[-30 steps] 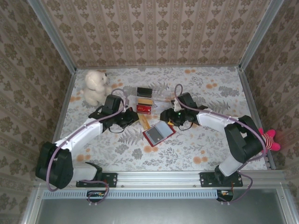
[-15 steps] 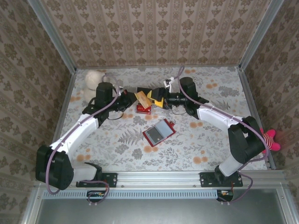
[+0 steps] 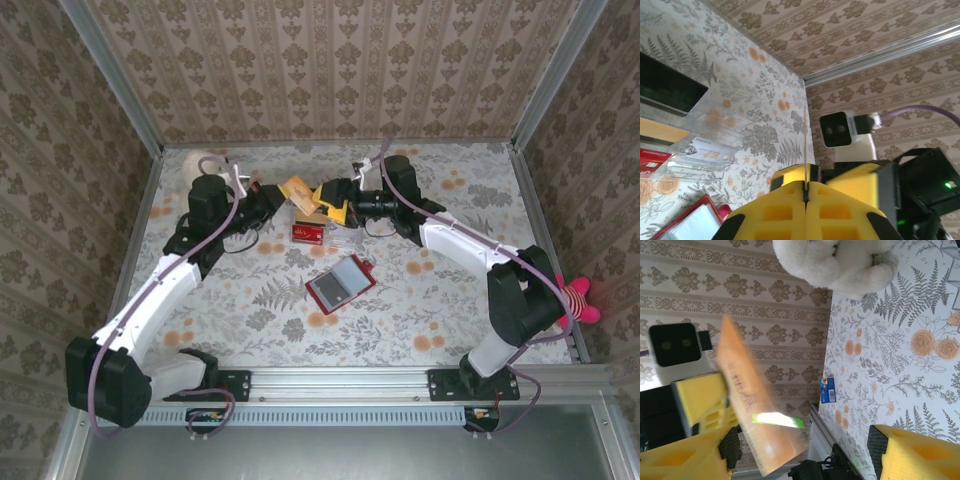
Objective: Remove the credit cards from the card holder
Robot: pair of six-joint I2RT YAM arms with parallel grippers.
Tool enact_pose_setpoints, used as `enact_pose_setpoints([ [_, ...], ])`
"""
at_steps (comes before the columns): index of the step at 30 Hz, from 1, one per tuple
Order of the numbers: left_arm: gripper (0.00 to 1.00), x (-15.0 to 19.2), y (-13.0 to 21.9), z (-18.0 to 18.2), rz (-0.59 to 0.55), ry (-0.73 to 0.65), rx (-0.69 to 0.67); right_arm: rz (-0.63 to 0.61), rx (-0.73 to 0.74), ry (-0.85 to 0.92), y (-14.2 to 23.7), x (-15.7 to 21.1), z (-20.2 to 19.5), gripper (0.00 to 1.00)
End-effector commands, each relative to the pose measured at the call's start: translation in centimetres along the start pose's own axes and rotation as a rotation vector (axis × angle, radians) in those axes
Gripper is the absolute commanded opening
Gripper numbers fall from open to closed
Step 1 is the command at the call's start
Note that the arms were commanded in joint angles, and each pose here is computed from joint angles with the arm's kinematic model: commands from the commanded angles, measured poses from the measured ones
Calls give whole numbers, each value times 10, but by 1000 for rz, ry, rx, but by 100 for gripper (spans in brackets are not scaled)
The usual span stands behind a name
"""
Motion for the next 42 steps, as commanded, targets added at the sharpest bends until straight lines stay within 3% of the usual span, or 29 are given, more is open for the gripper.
enact_pose_setpoints([
  [1, 0, -1, 5, -3, -30, -3, 24, 30, -32, -1, -8, 0, 15, 68],
  [6, 0, 2, 3, -1, -18, 18, 35, 37, -162, 19, -10, -5, 36, 55],
  [19, 1, 3, 13, 19, -31, 58, -39, 57, -172, -11, -14, -5, 26, 9],
  [21, 12, 4, 15, 23, -38, 63, -63, 57, -155, -28, -17, -8, 20, 0],
  [26, 50, 6, 23, 40, -46, 81, -162, 44, -95, -4, -22, -17, 7, 0],
  [32, 87, 15, 34, 82, -1, 129, -383, -18, 145, 258, -15, -27, -10, 0],
  [36, 100, 23, 36, 110, 6, 168, -460, -2, 223, 528, -16, -30, -22, 0],
  [42, 100, 31, 40, 135, 38, 182, -529, 42, 243, 828, -23, -36, -25, 0],
])
Point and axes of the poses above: each hand's point on the last joint's axis, 136 mm out from that joint toward the fingers, its own y axis back along the fingers, its own z axis along the line the jaws close on, x = y × z, the point moved 8 cm from there along y, back along the fingers, and after that the axes turned 6 degrees about -y, right-handed, at the moved point
